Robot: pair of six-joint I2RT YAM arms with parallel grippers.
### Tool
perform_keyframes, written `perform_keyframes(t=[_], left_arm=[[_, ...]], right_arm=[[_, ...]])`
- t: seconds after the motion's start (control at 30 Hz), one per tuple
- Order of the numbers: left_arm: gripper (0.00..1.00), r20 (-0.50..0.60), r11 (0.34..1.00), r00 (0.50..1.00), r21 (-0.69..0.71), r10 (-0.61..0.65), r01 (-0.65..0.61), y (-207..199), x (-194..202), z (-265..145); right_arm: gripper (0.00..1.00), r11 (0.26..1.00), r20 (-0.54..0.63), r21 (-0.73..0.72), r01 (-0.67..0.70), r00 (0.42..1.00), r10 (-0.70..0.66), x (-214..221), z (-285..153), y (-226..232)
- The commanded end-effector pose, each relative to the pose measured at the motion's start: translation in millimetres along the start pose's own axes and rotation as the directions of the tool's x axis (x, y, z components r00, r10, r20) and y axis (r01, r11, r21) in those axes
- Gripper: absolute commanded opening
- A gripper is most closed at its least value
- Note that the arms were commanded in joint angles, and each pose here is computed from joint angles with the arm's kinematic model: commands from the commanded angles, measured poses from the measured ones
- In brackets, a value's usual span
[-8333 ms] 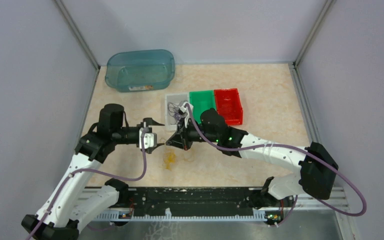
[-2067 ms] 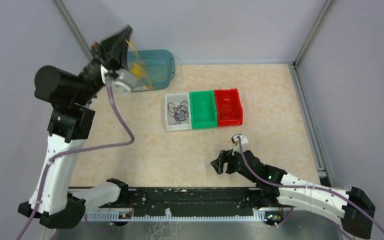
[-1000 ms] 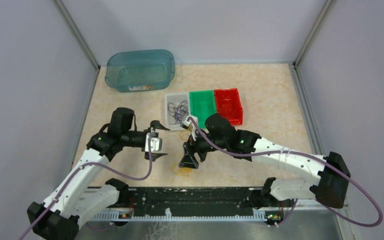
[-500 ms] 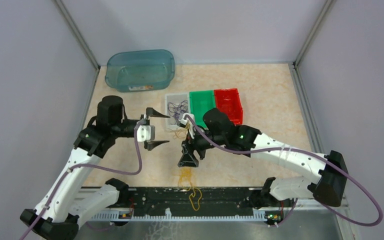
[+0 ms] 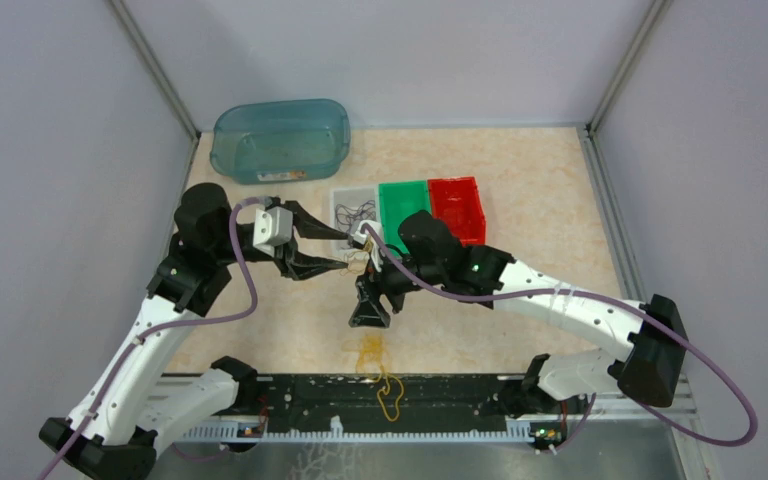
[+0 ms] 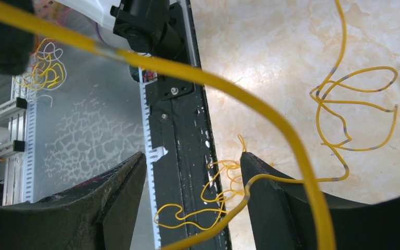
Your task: Untangle the cables
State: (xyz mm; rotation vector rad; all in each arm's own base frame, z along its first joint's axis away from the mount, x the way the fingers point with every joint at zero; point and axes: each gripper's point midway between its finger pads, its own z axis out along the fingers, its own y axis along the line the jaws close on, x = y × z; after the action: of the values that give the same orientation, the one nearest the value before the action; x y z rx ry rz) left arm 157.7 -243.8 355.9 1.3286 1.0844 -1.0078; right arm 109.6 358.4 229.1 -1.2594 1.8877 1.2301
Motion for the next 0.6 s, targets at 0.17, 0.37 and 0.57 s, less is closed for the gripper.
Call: perform_keyframes(t=[0.17, 0.37, 0.57], left_arm=[[0.46, 0.016, 0.997, 0.997, 0.027, -0.07, 0.07, -10.8, -4.7, 1.9], [0.38, 0.025, 0.995, 0.995, 0.007, -0.1, 0.1, -7.1, -5.8, 3.2], [0.44, 0.011, 0.989, 0.989, 0.011, -0.147, 0.147, -13.3, 3.8, 2.3]], right_arm=[[0.67, 0.997, 0.117, 0.034, 0.068, 0.991, -0.072, -47.2, 1.9, -4.7], [0.66, 0.995, 0.127, 0.076, 0.056, 0.99, -0.066, -50.3, 7.7, -15.2], [0.66, 0.989, 0.172, 0.136, 0.058, 0.982, -0.081, -62.4, 6.7, -25.0]])
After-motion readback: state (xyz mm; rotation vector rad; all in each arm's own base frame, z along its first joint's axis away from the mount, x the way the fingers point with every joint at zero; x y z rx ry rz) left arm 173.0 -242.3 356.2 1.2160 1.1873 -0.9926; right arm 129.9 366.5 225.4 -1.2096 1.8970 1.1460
